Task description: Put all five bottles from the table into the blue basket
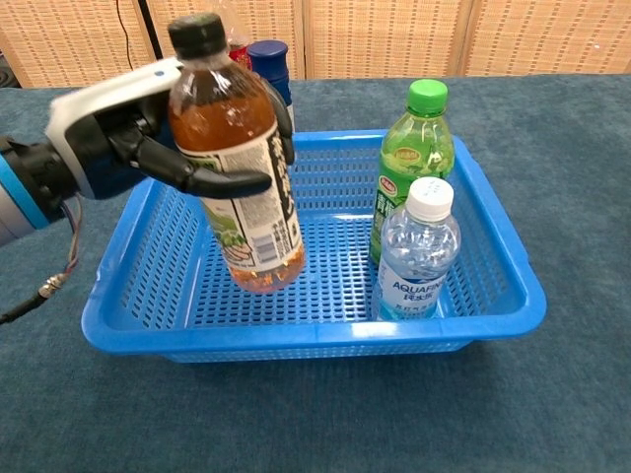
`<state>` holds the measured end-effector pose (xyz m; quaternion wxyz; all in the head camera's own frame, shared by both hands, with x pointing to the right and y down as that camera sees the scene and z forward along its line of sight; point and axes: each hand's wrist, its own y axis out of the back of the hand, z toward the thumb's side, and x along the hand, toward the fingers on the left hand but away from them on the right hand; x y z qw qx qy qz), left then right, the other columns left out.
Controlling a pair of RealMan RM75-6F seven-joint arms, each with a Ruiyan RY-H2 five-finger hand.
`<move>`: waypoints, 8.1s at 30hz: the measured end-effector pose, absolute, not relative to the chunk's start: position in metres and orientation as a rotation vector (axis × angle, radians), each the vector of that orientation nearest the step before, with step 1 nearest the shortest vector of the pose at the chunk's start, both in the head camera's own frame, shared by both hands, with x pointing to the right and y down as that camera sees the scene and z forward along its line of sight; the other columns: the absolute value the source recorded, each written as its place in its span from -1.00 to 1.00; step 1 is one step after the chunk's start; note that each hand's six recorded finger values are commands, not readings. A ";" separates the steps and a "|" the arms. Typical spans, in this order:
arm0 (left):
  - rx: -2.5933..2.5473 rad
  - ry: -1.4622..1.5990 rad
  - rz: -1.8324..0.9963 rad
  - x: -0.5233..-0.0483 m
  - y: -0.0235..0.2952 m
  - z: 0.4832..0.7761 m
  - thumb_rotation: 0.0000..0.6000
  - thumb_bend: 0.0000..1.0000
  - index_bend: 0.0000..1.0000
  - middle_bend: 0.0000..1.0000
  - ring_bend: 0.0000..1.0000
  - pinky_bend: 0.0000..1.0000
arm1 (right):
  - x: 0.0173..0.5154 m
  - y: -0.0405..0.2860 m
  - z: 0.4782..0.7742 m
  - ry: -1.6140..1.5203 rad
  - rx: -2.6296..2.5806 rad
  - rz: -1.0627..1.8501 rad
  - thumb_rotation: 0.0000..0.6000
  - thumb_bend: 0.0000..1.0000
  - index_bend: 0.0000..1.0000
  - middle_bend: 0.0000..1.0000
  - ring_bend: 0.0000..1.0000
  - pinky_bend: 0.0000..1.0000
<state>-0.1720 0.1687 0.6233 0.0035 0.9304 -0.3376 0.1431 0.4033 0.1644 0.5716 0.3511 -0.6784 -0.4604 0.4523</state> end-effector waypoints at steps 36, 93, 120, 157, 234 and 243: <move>2.791 -1.689 0.592 -0.322 0.052 0.596 1.00 -0.97 -1.00 -1.00 -1.00 -1.00 | 0.395 0.169 0.581 -1.150 -1.780 1.188 1.00 -1.00 -1.00 -1.00 -1.00 -1.00; 2.512 -1.686 0.967 -0.212 -0.064 0.734 1.00 0.15 0.39 0.10 -0.04 0.06 | 0.424 0.146 0.600 -1.244 -1.709 1.312 1.00 -1.00 -1.00 -1.00 -1.00 -1.00; 2.980 -1.250 0.638 -0.258 0.015 0.594 1.00 0.12 0.38 0.10 -0.04 0.07 | 0.409 0.153 0.594 -1.214 -1.739 1.267 1.00 -1.00 -1.00 -1.00 -1.00 -1.00; 3.065 -1.043 0.495 -0.176 0.058 0.624 1.00 -0.44 -1.00 -1.00 -1.00 -1.00 | 0.414 0.152 0.593 -1.229 -1.732 1.276 1.00 -1.00 -1.00 -1.00 -1.00 -1.00; 2.639 -1.465 0.843 -0.161 -0.033 0.716 1.00 0.03 0.23 0.05 -0.06 -0.23 | 0.419 0.149 0.602 -1.238 -1.740 1.315 1.00 -1.00 -1.00 -1.00 -1.00 -1.00; 2.774 -1.440 0.635 -0.169 -0.025 0.651 1.00 0.02 0.23 0.05 -0.06 -0.23 | 0.412 0.151 0.598 -1.227 -1.748 1.290 1.00 -1.00 -1.00 -1.00 -1.00 -1.00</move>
